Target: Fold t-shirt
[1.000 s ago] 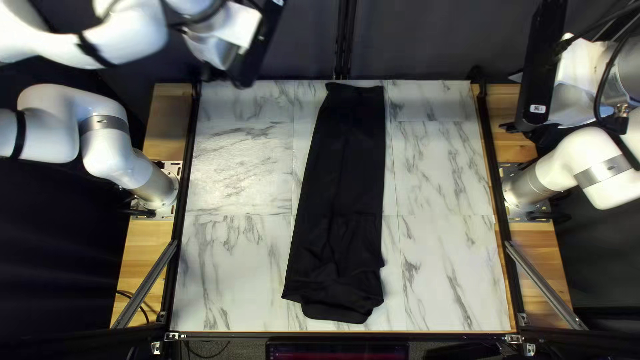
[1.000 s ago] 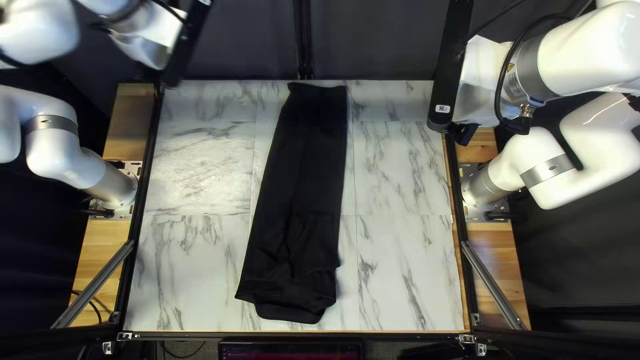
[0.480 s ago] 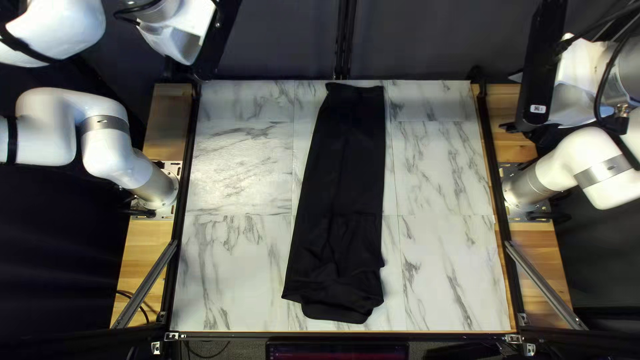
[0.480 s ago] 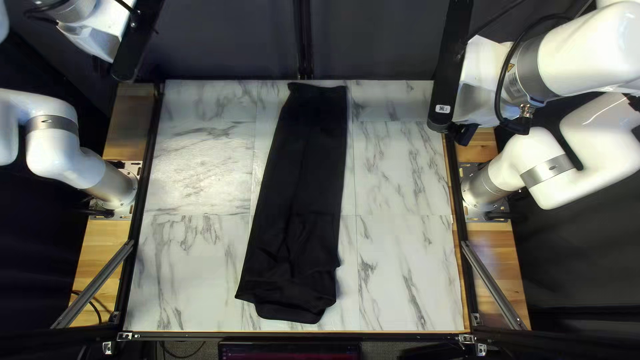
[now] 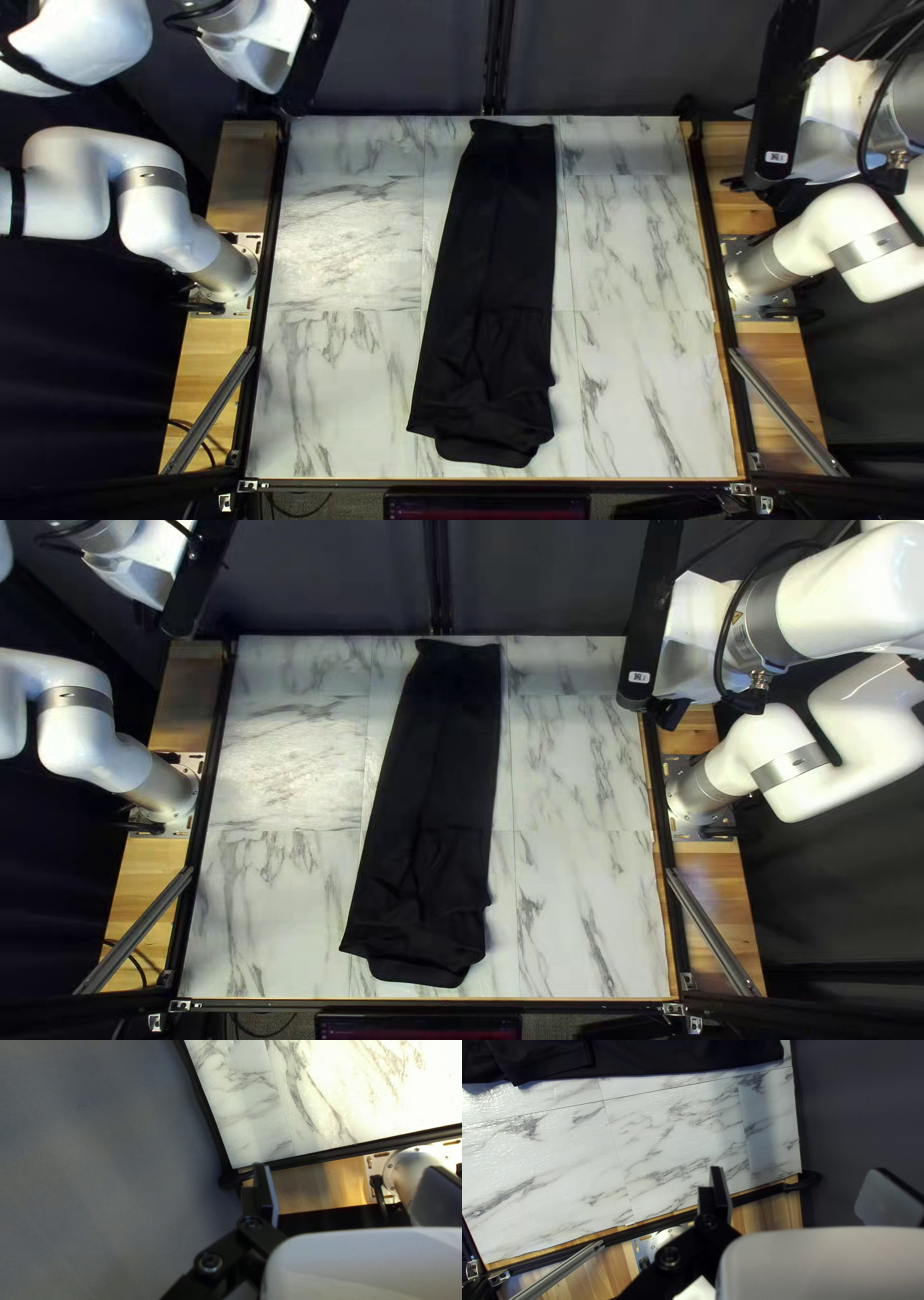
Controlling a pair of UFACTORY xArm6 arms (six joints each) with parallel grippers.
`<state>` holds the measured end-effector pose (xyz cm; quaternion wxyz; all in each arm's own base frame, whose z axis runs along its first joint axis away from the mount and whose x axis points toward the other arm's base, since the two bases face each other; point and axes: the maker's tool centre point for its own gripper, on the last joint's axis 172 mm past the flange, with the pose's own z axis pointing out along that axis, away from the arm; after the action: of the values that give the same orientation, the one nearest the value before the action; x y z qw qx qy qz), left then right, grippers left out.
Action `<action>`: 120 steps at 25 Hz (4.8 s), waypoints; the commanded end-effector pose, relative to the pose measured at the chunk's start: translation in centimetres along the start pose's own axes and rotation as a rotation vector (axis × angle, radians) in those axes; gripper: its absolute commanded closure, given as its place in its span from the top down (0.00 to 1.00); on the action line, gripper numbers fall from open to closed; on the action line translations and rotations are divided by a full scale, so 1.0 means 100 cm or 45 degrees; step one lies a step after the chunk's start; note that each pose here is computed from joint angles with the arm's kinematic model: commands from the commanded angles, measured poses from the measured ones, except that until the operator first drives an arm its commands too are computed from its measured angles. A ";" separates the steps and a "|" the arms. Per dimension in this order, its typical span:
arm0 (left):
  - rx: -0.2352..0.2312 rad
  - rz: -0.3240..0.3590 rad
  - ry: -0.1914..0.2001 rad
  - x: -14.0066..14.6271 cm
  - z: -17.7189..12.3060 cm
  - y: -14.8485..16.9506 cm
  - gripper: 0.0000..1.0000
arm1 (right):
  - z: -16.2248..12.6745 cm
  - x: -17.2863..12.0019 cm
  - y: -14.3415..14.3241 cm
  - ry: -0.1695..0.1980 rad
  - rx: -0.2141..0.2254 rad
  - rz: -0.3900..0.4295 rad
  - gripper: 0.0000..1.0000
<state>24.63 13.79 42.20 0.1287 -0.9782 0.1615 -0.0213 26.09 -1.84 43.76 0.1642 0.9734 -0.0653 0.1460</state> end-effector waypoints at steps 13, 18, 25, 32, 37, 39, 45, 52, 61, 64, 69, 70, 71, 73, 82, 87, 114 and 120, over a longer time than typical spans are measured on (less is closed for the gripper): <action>0.000 0.000 0.000 0.000 0.000 0.000 1.00 | 0.119 0.030 -0.016 0.020 0.028 -0.071 1.00; 0.000 0.000 0.000 0.000 0.000 0.000 1.00 | 0.199 0.042 -0.005 0.060 0.023 -0.143 1.00; 0.000 0.000 0.000 0.000 0.000 0.000 1.00 | 0.297 0.067 0.029 0.068 0.083 -0.148 1.00; 0.000 0.000 0.000 0.000 0.000 0.000 1.00 | 0.312 0.064 0.034 -0.008 0.091 -0.102 1.00; 0.000 0.000 0.000 0.000 0.000 0.000 1.00 | 0.312 0.062 0.035 -0.009 0.088 -0.108 1.00; 0.000 0.000 0.000 0.000 0.000 0.000 1.00 | 0.330 0.062 0.047 -0.012 0.110 -0.154 1.00; 0.000 0.000 0.000 0.000 0.000 0.000 1.00 | 0.390 0.065 0.082 -0.012 0.172 -0.166 1.00; 0.000 0.000 0.000 0.000 0.000 0.000 1.00 | 0.421 0.057 0.115 -0.082 0.266 -0.034 1.00; 0.000 0.000 0.000 0.000 0.000 0.000 1.00 | 0.426 0.053 0.120 -0.150 0.242 0.026 1.00; 0.000 0.000 0.000 0.000 0.000 0.000 1.00 | 0.431 0.054 0.120 -0.142 0.285 -0.012 1.00; 0.000 0.000 0.000 0.000 0.000 0.000 1.00 | 0.436 0.056 0.116 -0.107 0.369 0.009 1.00; 0.000 0.000 0.000 0.000 0.000 0.000 1.00 | 0.437 0.056 0.115 -0.101 0.375 0.011 1.00; 0.000 0.000 0.000 0.000 0.000 0.000 1.00 | 0.440 0.057 0.113 -0.085 0.389 0.007 1.00; 0.000 0.000 0.000 0.000 0.000 0.000 1.00 | 0.445 0.055 0.111 -0.071 0.406 -0.017 1.00; 0.000 0.000 0.000 0.000 0.000 0.000 1.00 | 0.465 0.044 0.107 -0.067 0.376 -0.095 1.00; 0.000 0.000 0.000 0.000 0.000 0.000 1.00 | 0.475 0.041 0.112 -0.097 0.344 -0.091 1.00; 0.000 0.000 0.000 0.000 0.000 0.000 1.00 | 0.509 0.036 0.132 -0.195 0.369 -0.092 0.89; 0.000 0.000 0.000 0.000 0.000 0.000 1.00 | 0.514 0.033 0.130 -0.212 0.383 -0.096 0.49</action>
<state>24.63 13.79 42.20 0.1287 -0.9782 0.1615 -0.0213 40.46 -31.72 2.49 0.0179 0.9973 -0.0199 0.0688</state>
